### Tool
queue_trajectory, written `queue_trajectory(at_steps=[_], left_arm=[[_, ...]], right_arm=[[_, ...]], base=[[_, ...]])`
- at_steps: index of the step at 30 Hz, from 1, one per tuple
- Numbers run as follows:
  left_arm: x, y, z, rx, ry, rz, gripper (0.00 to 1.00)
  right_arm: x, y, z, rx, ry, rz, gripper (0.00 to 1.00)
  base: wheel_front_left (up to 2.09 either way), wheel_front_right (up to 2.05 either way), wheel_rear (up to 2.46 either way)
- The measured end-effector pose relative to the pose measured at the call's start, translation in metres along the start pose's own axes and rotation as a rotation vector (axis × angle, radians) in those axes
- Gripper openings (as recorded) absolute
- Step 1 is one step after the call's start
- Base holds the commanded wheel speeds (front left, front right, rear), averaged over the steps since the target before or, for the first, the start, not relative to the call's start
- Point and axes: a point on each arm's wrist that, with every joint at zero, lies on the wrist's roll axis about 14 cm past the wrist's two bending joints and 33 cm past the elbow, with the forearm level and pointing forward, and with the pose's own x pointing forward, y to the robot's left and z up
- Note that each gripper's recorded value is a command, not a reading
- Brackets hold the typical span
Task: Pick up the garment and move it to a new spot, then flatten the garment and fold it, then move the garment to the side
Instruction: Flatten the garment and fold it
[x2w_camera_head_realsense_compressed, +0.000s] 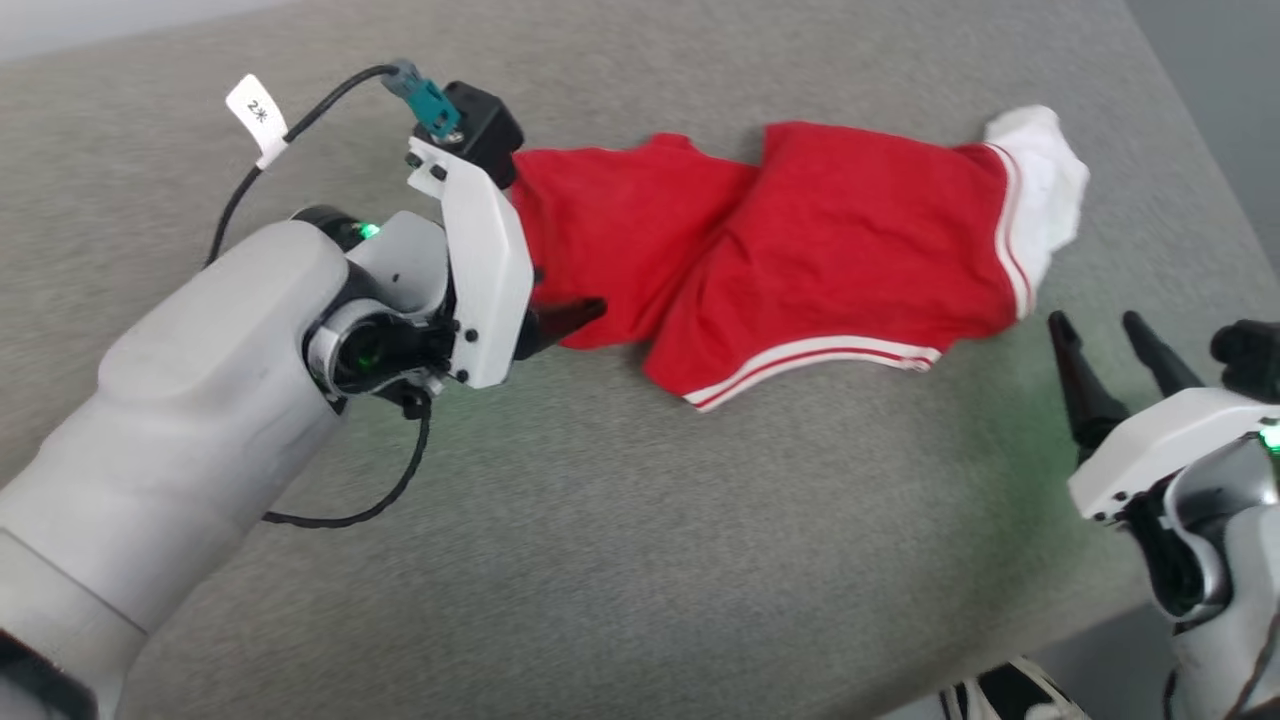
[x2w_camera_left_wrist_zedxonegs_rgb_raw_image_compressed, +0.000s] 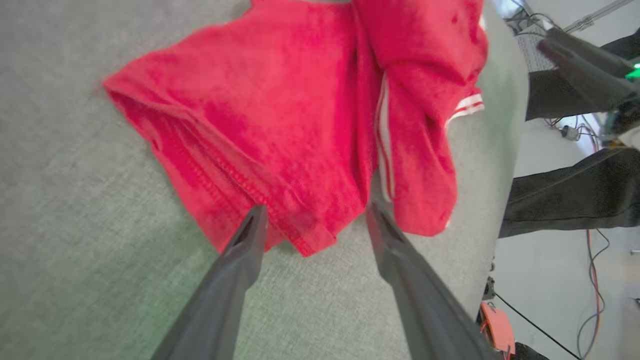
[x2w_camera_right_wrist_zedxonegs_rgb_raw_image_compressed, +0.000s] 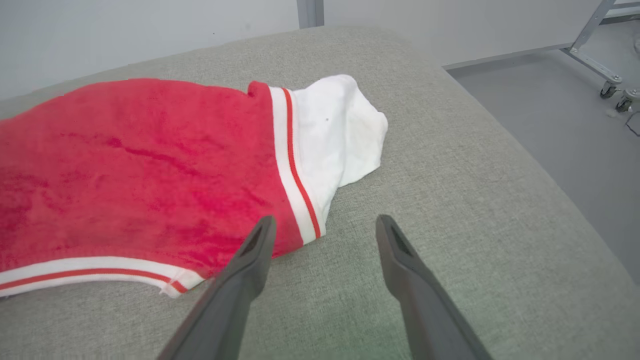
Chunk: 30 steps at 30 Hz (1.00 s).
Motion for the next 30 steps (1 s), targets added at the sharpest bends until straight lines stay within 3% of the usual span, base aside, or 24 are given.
queue_trajectory(at_steps=[7,8,9,11,15,22,26,27,30], left_arm=[[0.029,0.018,-0.021,-0.024,0.143,0.013,1.00],[0.032,0.015,-0.020,-0.036,0.142,-0.001,0.80],[0.032,0.015,-0.020,-0.036,0.142,-0.001,0.80],[0.037,0.011,-0.019,-0.068,0.135,-0.028,0.00],[0.039,0.011,-0.009,-0.038,0.080,-0.021,0.00],[0.008,0.034,0.086,0.086,-0.263,0.094,0.00],[0.003,-0.013,0.133,0.153,-0.424,-0.003,0.00],[0.006,-0.047,0.145,0.193,-0.468,-0.077,0.00],[0.015,-0.100,0.145,0.259,-0.479,-0.197,0.00]], right_arm=[[-0.007,-0.013,-0.016,0.027,0.022,-0.050,1.00],[-0.007,-0.013,-0.018,0.029,0.024,-0.053,1.00],[-0.007,-0.013,-0.018,0.029,0.024,-0.053,1.00],[-0.008,-0.014,-0.021,0.034,0.027,-0.058,1.00],[-0.007,-0.013,-0.022,0.047,0.020,-0.061,1.00],[-0.007,-0.011,-0.025,0.068,0.019,-0.057,1.00],[-0.005,-0.006,-0.028,0.077,0.023,-0.046,1.00],[-0.004,-0.006,-0.029,0.078,0.023,-0.044,1.00],[-0.003,-0.003,-0.030,0.080,0.024,-0.037,1.00]], base=[[0.00,0.00,0.00],[0.00,0.00,0.00],[0.00,0.00,0.00],[0.00,0.00,0.00],[0.00,0.00,0.00],[0.00,0.00,0.00],[0.00,0.00,0.00],[0.00,0.00,0.00],[0.00,0.00,0.00]])
